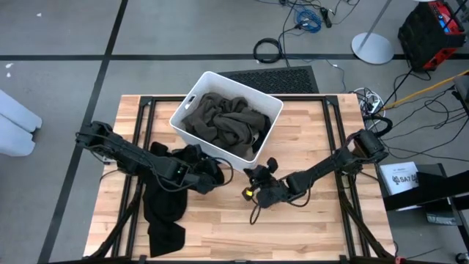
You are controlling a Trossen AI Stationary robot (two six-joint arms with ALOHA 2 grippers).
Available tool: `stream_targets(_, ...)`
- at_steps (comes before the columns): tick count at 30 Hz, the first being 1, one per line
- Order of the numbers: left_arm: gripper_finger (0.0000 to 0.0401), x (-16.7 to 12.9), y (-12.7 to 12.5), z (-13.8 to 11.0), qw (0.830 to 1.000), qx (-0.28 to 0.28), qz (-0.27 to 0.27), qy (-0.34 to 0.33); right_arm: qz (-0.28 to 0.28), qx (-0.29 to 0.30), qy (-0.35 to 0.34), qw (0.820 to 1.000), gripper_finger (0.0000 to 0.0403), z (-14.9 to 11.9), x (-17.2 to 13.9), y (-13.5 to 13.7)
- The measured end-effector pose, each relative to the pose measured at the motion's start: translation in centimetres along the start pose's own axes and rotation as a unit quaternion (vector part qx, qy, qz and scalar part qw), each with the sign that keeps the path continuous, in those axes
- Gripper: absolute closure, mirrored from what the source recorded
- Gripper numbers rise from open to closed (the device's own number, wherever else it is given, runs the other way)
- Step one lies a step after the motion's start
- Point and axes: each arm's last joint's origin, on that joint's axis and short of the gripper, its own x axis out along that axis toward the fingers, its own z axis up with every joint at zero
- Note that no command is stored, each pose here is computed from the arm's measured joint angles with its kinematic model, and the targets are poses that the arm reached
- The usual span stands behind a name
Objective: Fold laundry
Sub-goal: Adjust the white laundry bin, then fold the black underwear
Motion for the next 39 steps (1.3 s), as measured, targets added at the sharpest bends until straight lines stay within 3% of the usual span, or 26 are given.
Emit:
stream_targets(8, 0.04, 0.0, 0.0, 0.0, 1.0, 0.0, -0.002, 0.0, -0.094, -0.021, -0.027, 0.995, 0.0403, -0.7, -0.8, -1.6)
stream_targets(15, 0.04, 0.0, 0.0, 0.0, 1.0, -0.003, -0.005, 0.001, -0.19, -0.012, -0.007, 0.982, 0.0403, -0.7, -0.8, -5.1)
stream_targets(25, 0.04, 0.0, 0.0, 0.0, 1.0, -0.003, -0.006, 0.002, -0.278, 0.008, 0.008, 0.961, 0.0403, 2.2, -0.9, -9.3)
stream_targets(30, 0.04, 0.0, -0.3, -0.1, 0.999, 0.008, -0.048, 0.013, -0.241, 0.044, 0.072, 0.967, 0.0403, 2.5, -1.3, -8.8)
stream_targets(35, 0.0399, -0.1, -0.8, -0.2, 0.989, 0.021, -0.145, 0.038, -0.103, 0.025, 0.189, 0.976, 0.0403, 1.4, -2.4, -5.8)
stream_targets(39, 0.0398, 0.0, -0.6, -0.2, 0.989, -0.037, -0.137, 0.047, -0.036, 0.01, 0.189, 0.981, 0.0403, 0.5, -2.8, -3.8)
